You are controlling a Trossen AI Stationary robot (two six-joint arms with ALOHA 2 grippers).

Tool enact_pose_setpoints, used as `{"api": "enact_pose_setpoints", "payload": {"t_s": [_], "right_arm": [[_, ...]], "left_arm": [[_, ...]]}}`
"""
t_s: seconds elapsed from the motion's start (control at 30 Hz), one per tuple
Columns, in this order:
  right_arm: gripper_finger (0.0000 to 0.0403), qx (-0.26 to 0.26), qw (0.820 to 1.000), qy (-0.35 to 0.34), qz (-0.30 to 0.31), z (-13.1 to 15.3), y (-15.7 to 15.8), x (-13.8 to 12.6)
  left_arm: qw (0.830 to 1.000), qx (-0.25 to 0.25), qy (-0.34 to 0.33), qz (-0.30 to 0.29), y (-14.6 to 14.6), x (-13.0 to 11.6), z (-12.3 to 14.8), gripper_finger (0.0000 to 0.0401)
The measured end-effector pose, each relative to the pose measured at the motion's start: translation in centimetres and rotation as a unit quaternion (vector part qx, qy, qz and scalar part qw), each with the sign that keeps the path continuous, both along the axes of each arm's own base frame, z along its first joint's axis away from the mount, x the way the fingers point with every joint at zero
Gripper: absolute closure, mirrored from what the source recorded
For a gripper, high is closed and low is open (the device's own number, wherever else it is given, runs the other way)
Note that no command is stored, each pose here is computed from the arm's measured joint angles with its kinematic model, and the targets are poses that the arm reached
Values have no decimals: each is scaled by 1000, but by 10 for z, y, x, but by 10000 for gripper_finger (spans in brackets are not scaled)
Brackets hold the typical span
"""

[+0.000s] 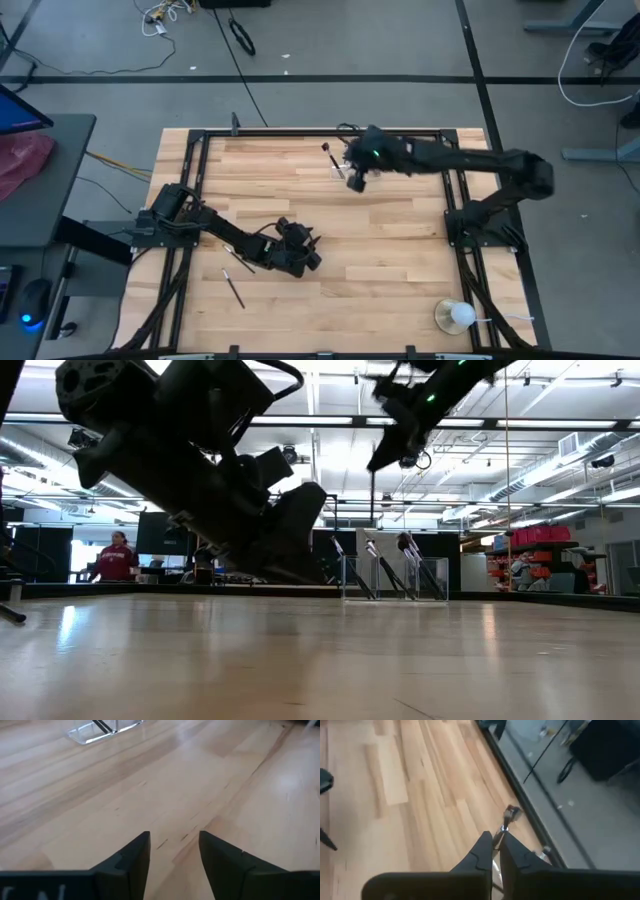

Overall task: Put items in baskets/containers
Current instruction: Put the black liner brush into the transparent organizer

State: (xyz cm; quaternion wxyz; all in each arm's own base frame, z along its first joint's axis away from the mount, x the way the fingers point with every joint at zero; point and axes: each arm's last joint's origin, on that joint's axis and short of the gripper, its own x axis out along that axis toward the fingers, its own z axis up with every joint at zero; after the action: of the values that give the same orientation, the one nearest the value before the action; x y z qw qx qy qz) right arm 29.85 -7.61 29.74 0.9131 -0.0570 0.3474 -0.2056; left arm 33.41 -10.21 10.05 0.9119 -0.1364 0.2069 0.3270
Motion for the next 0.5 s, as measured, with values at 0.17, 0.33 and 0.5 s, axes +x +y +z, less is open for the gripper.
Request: {"api": "enact_pose_setpoints", "payload": {"t_s": [0.17,0.33,0.5], "right_arm": [[395,46,998,51,12,-17,-36,20],[393,85,993,81,21,-37,-55,32],[392,115,989,93,17,-54,-69,36]], "left_arm": [[1000,1,-4,0,0,1,1,229],[1000,9,-8,8,0,1,1,229],[1000,16,-5,6,1,1,2,229]]}}
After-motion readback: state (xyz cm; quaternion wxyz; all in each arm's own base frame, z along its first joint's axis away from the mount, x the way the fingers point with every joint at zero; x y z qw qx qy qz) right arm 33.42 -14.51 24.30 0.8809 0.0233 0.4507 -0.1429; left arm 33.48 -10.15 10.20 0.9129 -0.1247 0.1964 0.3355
